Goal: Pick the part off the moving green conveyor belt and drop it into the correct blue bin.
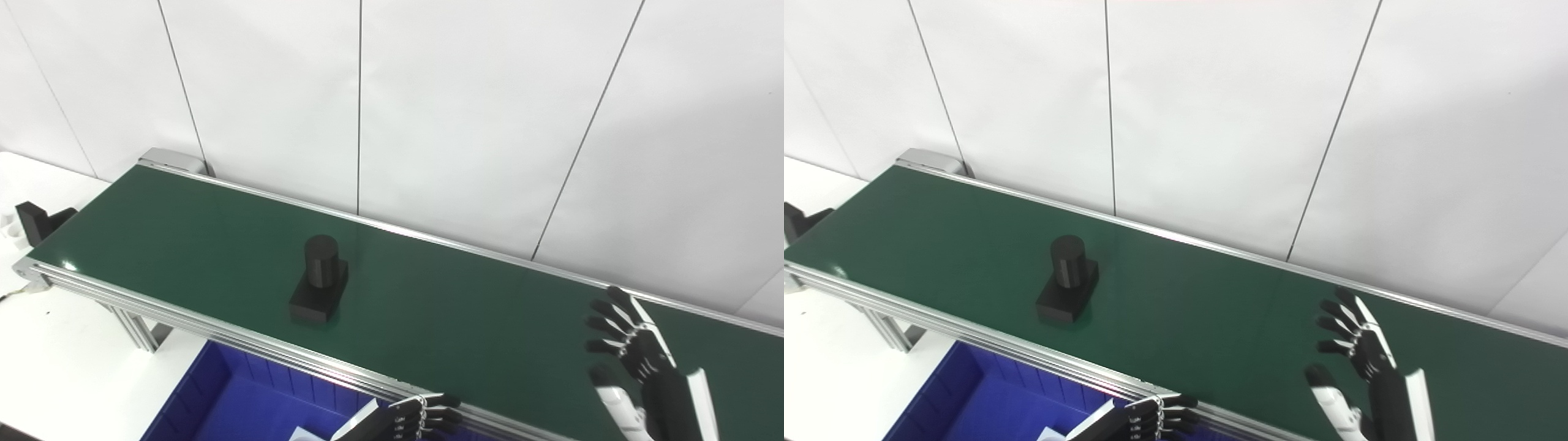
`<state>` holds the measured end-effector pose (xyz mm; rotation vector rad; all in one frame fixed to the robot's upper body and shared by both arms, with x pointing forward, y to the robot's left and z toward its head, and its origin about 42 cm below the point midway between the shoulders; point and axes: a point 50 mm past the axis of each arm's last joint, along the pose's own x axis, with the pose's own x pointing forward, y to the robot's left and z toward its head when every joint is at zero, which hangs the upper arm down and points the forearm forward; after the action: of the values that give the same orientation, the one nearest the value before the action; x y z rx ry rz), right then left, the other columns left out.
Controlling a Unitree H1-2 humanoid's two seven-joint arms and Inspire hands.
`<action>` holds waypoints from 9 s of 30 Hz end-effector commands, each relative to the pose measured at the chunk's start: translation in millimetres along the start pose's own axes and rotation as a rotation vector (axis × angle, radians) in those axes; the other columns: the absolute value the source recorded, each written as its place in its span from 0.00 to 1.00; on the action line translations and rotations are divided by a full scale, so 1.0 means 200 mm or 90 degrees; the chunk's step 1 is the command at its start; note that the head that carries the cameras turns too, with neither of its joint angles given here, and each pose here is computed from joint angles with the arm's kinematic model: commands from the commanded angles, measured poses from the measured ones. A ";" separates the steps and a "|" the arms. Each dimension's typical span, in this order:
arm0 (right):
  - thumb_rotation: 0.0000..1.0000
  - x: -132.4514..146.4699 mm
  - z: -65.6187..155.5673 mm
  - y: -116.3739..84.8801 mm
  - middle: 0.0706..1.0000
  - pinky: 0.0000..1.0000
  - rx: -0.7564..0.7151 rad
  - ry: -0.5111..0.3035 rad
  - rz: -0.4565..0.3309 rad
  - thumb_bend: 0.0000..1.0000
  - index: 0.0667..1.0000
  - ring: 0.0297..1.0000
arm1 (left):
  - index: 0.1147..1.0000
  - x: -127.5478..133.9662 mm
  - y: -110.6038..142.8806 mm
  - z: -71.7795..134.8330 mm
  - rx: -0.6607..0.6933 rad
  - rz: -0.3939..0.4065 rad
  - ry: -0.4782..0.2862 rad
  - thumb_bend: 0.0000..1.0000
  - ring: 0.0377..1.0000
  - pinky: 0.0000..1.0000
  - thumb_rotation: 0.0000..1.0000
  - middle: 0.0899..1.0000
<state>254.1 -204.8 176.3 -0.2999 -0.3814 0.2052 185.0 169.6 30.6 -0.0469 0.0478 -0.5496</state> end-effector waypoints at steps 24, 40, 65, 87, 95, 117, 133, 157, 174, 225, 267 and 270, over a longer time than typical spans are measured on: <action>0.47 0.36 -0.05 0.13 0.85 0.77 0.004 0.034 0.034 0.65 0.90 0.85 | 0.82 -0.01 0.02 0.07 0.009 -0.012 -0.040 0.98 0.79 0.77 0.45 0.80; 0.52 0.53 -0.13 0.28 0.84 0.77 -0.021 0.065 0.059 0.69 0.89 0.83 | 0.83 0.00 0.01 0.07 0.008 -0.017 -0.043 0.99 0.81 0.78 0.48 0.81; 0.46 0.64 -0.21 0.44 0.85 0.82 -0.018 0.107 0.116 0.73 0.90 0.86 | 0.83 0.02 -0.01 0.07 0.008 -0.024 -0.048 0.97 0.82 0.80 0.48 0.81; 0.42 0.75 -0.26 0.60 0.83 0.74 -0.062 0.127 0.186 0.76 0.87 0.82 | 0.83 0.02 -0.07 0.10 -0.001 -0.024 -0.048 0.98 0.82 0.80 0.46 0.81; 0.42 0.77 -0.30 0.61 0.84 0.75 -0.068 0.147 0.191 0.75 0.87 0.83 | 0.83 0.02 -0.09 0.10 -0.004 -0.026 -0.053 0.98 0.81 0.79 0.46 0.80; 0.12 0.75 -0.36 0.62 0.71 0.63 -0.117 0.150 0.120 0.71 0.77 0.69 | 0.82 0.03 -0.13 0.12 -0.014 -0.025 -0.059 0.98 0.81 0.79 0.47 0.80; 0.00 0.73 -0.32 0.59 0.50 0.39 -0.128 0.126 0.021 0.52 0.45 0.41 | 0.82 0.01 -0.13 0.14 -0.014 -0.025 -0.060 0.98 0.81 0.79 0.49 0.80; 0.00 0.66 -0.19 0.44 0.46 0.38 -0.065 0.085 -0.036 0.52 0.48 0.40 | 0.82 0.01 -0.09 0.14 -0.015 -0.022 -0.055 0.98 0.81 0.79 0.50 0.80; 0.00 0.53 0.21 0.11 0.47 0.35 -0.046 -0.048 -0.106 0.52 0.47 0.40 | 0.82 -0.04 0.02 0.16 -0.013 -0.017 -0.057 0.97 0.81 0.80 0.49 0.79; 0.00 -0.48 0.33 -0.20 0.46 0.41 -0.104 0.153 -0.387 0.52 0.46 0.42 | 0.80 -0.15 0.34 0.30 -0.039 -0.007 -0.074 0.97 0.77 0.76 0.49 0.77; 0.00 -0.98 -0.42 -0.22 0.44 0.33 -0.119 0.487 -0.527 0.52 0.50 0.38 | 0.79 -0.21 0.41 0.34 -0.044 -0.004 -0.059 0.97 0.76 0.76 0.45 0.76; 0.00 -0.99 -0.46 -0.22 0.44 0.34 -0.119 0.504 -0.525 0.52 0.50 0.38 | 0.79 -0.22 0.41 0.34 -0.047 -0.004 -0.059 0.97 0.76 0.76 0.45 0.76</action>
<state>113.1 -312.3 35.0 -0.3444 0.3564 -0.7272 192.8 261.8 84.4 -0.1584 0.0236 -0.5388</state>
